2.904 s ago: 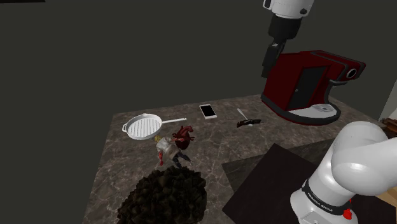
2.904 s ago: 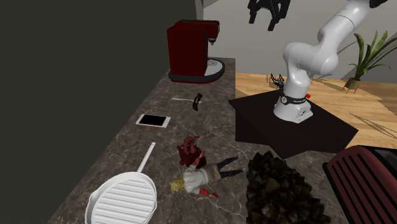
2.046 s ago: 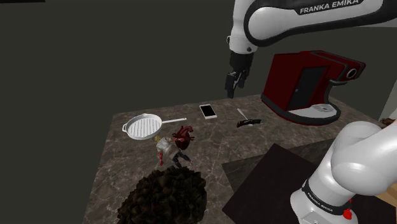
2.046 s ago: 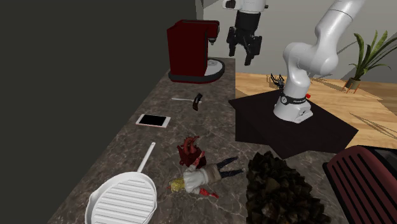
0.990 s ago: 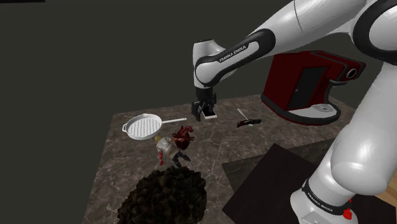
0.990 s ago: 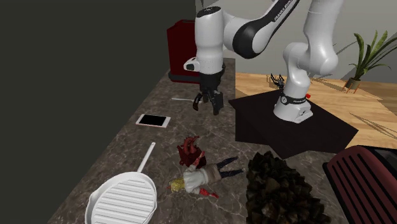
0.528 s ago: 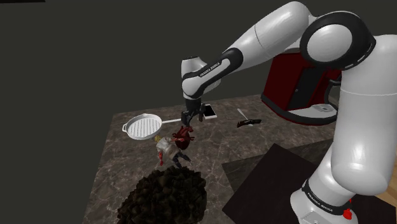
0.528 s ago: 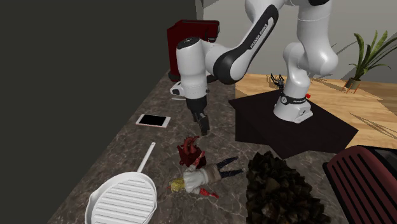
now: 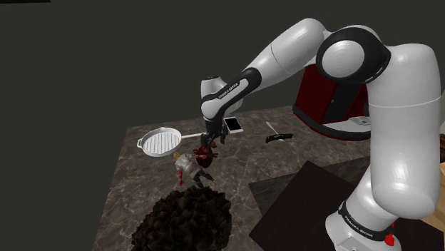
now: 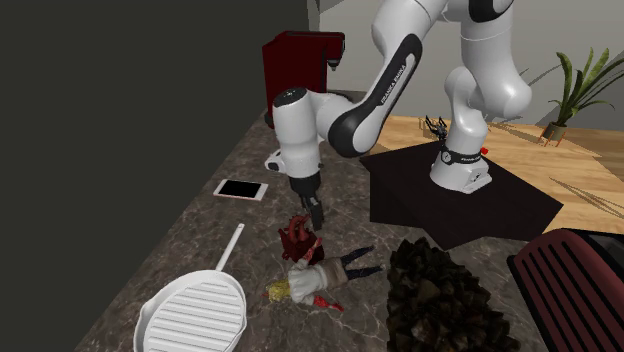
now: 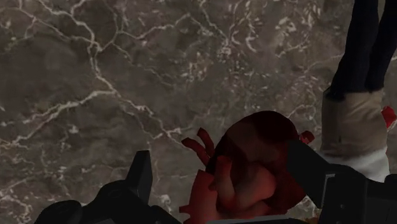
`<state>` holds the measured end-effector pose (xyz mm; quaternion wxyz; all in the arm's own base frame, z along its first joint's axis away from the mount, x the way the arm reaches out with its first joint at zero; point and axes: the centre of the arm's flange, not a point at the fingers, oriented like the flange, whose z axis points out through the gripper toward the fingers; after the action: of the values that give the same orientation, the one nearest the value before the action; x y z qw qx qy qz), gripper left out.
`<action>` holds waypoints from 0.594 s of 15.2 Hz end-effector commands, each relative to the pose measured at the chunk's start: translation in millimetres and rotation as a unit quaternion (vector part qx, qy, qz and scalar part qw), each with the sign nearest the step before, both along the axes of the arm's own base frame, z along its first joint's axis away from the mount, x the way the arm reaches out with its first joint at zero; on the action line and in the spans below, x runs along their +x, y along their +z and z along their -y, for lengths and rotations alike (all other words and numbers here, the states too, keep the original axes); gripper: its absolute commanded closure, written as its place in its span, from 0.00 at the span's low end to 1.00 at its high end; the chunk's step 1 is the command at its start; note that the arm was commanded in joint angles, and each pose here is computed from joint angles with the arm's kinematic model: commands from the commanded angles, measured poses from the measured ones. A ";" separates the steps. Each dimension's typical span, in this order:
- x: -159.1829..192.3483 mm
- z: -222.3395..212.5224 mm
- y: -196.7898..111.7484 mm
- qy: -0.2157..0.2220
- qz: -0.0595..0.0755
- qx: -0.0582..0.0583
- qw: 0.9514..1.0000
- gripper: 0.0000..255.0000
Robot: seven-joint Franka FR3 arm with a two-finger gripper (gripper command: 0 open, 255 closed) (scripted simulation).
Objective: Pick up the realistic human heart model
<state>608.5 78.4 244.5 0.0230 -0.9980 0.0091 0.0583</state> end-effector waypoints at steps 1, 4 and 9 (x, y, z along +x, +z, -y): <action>1.2 0.0 -7.7 0.000 0.000 0.000 1.000 0.00; 1.1 0.0 -7.6 0.000 0.000 0.000 1.000 1.00; 1.0 -0.1 -7.7 0.000 0.000 0.000 1.000 1.00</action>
<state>609.6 78.2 237.0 0.0229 -0.9980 0.0095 0.0579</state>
